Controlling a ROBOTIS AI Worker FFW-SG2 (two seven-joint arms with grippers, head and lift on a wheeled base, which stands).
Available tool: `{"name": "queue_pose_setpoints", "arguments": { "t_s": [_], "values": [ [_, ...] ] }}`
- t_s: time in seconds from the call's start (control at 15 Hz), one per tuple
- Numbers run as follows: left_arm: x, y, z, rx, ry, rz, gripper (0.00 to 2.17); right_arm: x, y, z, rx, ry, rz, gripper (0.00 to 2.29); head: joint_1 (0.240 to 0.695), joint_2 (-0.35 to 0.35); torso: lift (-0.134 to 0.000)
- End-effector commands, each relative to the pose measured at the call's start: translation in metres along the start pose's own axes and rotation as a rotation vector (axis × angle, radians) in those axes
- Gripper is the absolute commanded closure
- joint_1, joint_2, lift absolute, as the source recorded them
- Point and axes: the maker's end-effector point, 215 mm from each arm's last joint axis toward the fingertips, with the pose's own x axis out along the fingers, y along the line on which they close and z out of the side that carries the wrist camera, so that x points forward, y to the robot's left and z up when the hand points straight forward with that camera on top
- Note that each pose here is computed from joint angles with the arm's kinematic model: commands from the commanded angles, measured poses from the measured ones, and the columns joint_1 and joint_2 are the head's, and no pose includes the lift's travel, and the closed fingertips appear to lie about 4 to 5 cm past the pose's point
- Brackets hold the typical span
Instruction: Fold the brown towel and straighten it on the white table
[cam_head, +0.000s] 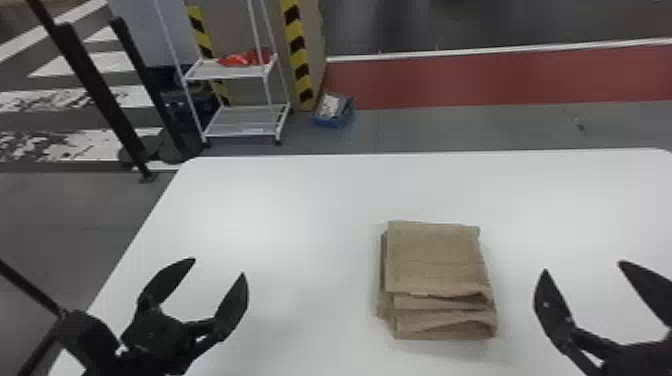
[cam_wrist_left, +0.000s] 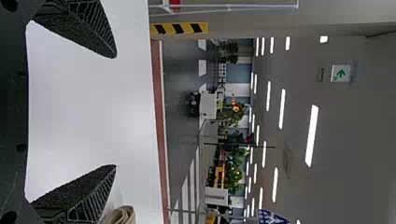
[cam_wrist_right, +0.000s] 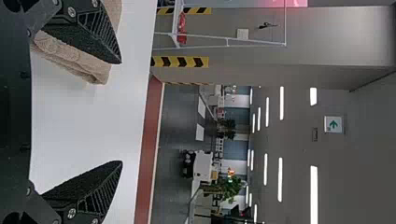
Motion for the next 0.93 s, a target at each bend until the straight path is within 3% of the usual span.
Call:
{"name": "queue_pose_setpoints", "arguments": {
  "t_s": [0.0, 0.87],
  "values": [
    [-0.001, -0.001, -0.001, -0.003, 0.0, 0.004, 0.03, 0.0, 0.002, -0.002, 0.001, 0.003, 0.001, 0.13, 0.695, 0.175, -0.124],
    [-0.002, 0.007, 0.003, -0.018, -0.014, 0.027, 0.04, 0.001, 0.021, -0.001, 0.002, -0.01, 0.032, 0.13, 0.695, 0.207, -0.124]
  ]
}}
